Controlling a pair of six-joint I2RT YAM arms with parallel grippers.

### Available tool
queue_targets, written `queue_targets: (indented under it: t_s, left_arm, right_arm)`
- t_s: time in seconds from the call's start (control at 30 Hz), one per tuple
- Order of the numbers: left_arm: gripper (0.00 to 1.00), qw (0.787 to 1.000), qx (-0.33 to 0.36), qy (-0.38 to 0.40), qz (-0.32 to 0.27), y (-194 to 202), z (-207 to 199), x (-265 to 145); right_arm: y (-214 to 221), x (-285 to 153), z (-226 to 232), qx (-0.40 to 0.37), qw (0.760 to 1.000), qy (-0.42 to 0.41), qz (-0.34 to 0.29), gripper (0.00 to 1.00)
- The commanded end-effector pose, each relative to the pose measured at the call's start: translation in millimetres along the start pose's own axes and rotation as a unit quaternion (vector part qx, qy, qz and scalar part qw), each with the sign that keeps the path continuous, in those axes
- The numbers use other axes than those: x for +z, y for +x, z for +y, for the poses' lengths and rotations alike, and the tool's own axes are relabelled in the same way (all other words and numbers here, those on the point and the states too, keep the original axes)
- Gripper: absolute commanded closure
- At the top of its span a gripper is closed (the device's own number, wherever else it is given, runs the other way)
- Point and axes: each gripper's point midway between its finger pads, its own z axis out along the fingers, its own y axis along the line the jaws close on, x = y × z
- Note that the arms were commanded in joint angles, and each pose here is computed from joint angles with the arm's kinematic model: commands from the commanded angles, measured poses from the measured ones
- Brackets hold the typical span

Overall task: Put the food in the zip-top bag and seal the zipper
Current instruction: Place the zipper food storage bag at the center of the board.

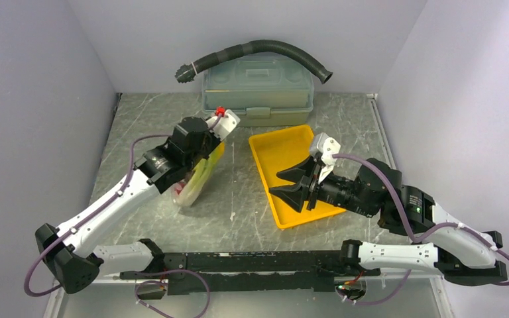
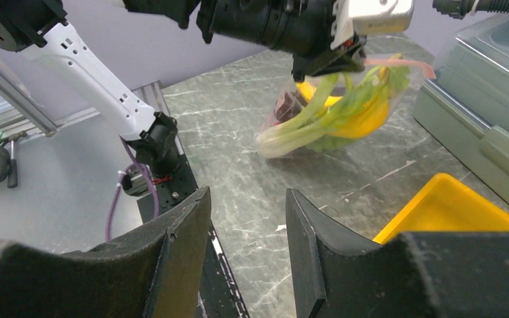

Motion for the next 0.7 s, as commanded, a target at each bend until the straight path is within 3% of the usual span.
queue_targets:
  t_s: [0.0, 0.3, 0.67]
  left_arm:
    - [1.00, 0.996, -0.072, 0.053, -0.009, 4.9, -46.6, 10.0]
    - [1.00, 0.988, -0.102, 0.113, 0.037, 40.2, -129.0, -3.6]
    - [0.99, 0.978, -0.129, 0.145, 0.076, 70.6, -189.8, -36.1]
  right_arm:
    - [-6.9, -5.8, -6.8, 0.011, 1.000, 0.019, -0.019, 0.51]
    - [15.0, -5.1, -19.5, 0.021, 0.998, 0.054, 0.005, 0.43]
    - [75.3, 0.2, -51.5, 0.058, 0.985, 0.152, 0.056, 0.32]
